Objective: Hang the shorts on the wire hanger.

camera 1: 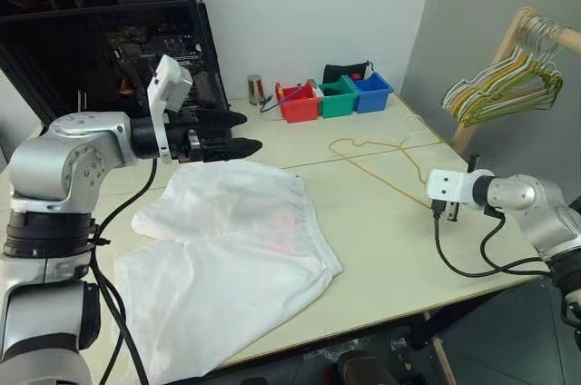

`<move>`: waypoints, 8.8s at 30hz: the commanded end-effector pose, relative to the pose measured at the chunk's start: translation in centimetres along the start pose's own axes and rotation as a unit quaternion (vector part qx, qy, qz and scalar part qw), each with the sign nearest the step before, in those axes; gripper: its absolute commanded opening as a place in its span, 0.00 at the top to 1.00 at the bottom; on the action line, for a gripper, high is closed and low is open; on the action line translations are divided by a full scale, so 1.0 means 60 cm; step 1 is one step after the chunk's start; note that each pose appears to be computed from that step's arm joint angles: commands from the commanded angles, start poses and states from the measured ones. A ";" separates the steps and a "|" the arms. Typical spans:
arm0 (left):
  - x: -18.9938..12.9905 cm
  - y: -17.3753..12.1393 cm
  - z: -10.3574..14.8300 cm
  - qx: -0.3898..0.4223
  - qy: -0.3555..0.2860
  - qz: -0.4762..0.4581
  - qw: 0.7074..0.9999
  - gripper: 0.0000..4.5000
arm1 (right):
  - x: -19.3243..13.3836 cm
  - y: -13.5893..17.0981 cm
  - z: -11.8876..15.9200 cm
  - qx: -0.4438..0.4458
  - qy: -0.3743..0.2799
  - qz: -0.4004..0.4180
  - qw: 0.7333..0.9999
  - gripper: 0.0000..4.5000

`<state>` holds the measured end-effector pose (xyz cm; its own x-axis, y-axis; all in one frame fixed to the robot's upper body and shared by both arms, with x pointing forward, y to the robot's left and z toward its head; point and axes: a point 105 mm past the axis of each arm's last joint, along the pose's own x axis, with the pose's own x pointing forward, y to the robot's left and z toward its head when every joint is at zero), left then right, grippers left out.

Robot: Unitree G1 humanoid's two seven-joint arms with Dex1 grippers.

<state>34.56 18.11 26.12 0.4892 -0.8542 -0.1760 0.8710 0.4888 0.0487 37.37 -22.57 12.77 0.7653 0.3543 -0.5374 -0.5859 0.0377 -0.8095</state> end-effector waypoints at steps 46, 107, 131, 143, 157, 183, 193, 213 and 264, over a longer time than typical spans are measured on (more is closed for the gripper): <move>0.079 0.020 -0.089 0.097 0.194 -0.163 0.962 0.64 | -0.044 -0.109 0.181 -0.418 -0.187 -0.264 0.849 1.00; 0.147 -0.034 -0.107 0.537 0.047 -0.009 0.842 1.00 | -0.018 -0.050 0.099 0.181 -0.135 0.018 0.974 0.01; 0.150 -0.029 -0.118 0.540 0.069 -0.012 0.838 1.00 | -0.025 -0.044 0.101 0.116 -0.132 0.016 0.984 0.87; 0.153 -0.030 -0.115 0.528 0.064 -0.014 0.846 1.00 | -0.025 -0.041 0.106 0.099 -0.131 0.018 0.986 0.99; 0.115 -0.053 -0.068 0.424 -0.003 -0.030 0.905 0.37 | -0.011 -0.021 0.100 0.132 -0.130 0.040 0.982 1.00; -0.022 -0.204 -0.205 0.026 0.021 0.107 0.994 0.00 | -0.127 0.173 0.066 0.611 -0.037 0.434 0.661 1.00; -0.034 -0.214 -0.217 0.021 0.026 0.140 0.990 0.00 | -0.148 0.238 0.062 0.677 0.012 0.459 0.576 1.00; -0.027 -0.208 -0.217 0.040 0.024 0.132 0.990 0.00 | -0.157 0.248 0.041 0.692 0.025 0.453 0.562 1.00; -0.028 -0.190 -0.217 0.065 0.027 0.131 0.989 0.00 | -0.171 0.244 0.100 0.652 -0.020 0.512 0.559 1.00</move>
<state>23.12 16.35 12.19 0.6988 -0.6823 -0.2148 0.7151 0.6733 0.1877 18.66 -20.63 5.88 -0.1516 0.8038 -0.5753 -0.3783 0.4906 0.7850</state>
